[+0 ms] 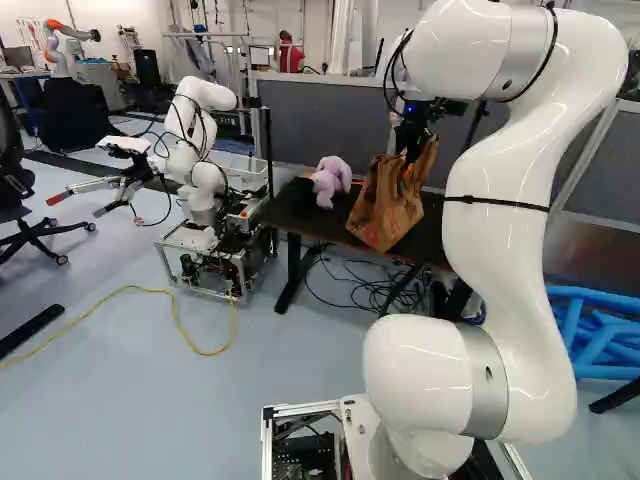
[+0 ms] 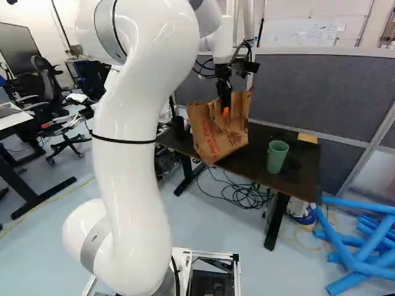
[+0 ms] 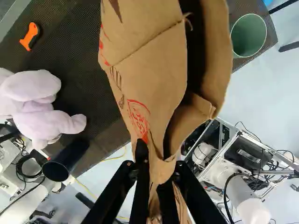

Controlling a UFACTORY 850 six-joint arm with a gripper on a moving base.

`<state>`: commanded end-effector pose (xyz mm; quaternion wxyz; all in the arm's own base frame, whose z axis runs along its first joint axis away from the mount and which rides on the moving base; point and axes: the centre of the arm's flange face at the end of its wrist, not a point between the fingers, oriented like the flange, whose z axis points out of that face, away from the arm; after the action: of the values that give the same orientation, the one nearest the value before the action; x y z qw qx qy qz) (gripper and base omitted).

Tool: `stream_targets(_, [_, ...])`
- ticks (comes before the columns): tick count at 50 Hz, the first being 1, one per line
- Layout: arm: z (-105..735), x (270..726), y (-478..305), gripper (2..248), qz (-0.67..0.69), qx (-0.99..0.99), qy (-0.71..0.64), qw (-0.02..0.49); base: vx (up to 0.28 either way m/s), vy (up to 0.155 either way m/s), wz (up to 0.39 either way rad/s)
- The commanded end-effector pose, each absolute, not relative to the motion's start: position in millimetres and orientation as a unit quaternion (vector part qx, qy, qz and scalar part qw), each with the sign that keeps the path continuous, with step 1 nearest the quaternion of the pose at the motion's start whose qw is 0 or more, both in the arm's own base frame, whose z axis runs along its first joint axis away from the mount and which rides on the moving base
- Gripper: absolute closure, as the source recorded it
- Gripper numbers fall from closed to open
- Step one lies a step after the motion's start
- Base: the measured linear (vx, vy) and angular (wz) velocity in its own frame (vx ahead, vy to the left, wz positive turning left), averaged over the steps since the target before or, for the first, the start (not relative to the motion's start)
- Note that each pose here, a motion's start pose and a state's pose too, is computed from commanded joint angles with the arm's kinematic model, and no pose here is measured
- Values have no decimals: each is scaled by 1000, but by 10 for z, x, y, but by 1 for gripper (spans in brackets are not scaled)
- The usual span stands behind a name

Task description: Pick up the bag on the ground and place it on the table

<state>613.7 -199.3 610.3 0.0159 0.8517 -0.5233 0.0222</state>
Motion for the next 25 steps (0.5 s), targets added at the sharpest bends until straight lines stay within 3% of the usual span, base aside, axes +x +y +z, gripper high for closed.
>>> stream_targets(25, [6080,6497,-2099,225,19,852,-524,17,0,0,0])
